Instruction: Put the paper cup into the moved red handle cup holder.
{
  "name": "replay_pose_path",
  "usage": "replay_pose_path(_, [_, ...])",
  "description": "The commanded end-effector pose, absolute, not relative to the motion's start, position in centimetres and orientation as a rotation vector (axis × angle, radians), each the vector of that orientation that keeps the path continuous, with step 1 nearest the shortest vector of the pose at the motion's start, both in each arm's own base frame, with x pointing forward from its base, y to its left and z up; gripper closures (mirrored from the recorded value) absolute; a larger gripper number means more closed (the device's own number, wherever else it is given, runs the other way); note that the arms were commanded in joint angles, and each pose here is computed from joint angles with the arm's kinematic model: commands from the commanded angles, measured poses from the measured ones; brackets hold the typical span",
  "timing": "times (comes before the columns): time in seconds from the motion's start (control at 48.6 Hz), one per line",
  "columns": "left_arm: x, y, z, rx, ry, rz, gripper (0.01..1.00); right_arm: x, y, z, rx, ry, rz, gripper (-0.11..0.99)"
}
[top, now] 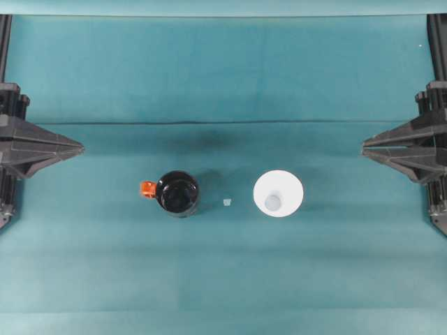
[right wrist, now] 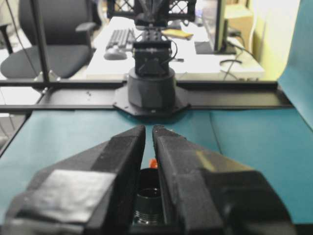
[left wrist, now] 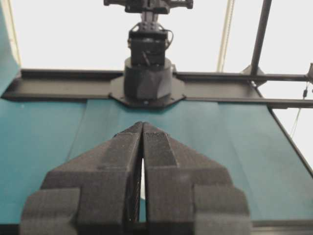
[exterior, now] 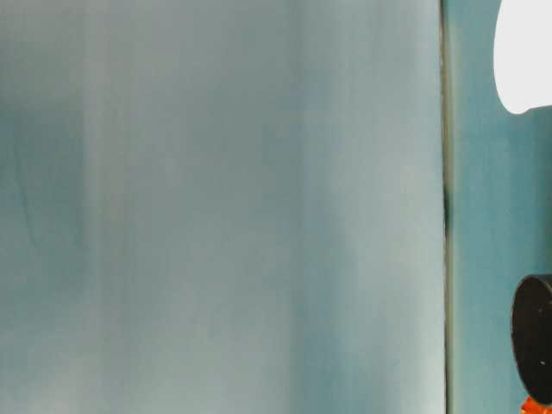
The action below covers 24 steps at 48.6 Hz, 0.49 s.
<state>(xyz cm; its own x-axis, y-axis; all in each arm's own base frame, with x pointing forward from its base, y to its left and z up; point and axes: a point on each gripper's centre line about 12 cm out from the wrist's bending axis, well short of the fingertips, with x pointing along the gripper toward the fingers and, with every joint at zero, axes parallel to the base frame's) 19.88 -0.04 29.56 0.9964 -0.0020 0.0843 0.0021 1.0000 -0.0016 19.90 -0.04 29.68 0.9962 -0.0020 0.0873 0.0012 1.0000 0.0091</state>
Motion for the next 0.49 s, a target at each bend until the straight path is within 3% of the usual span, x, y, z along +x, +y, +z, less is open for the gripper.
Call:
replay_pose_path(0.0, [20.7,-0.39,29.6,-0.001,-0.037,-0.021,0.983,20.1,0.10,29.8,0.020,-0.090,0.005,0.88])
replay_pose_path(0.165, [21.7,-0.49,29.2,-0.004,0.089,-0.023,0.982,20.1,0.03,29.1,0.097,-0.009,-0.003,0.96])
replay_pose_path(0.329, [22.2,-0.47,29.1,-0.002,0.201,-0.021,0.982,20.1,0.08,28.0,0.168,0.112,-0.007,0.97])
replay_pose_path(0.473, [23.2,-0.46,27.8,0.000,0.380,-0.017,0.982,20.0,0.13,27.4,0.206,0.183,-0.012,0.97])
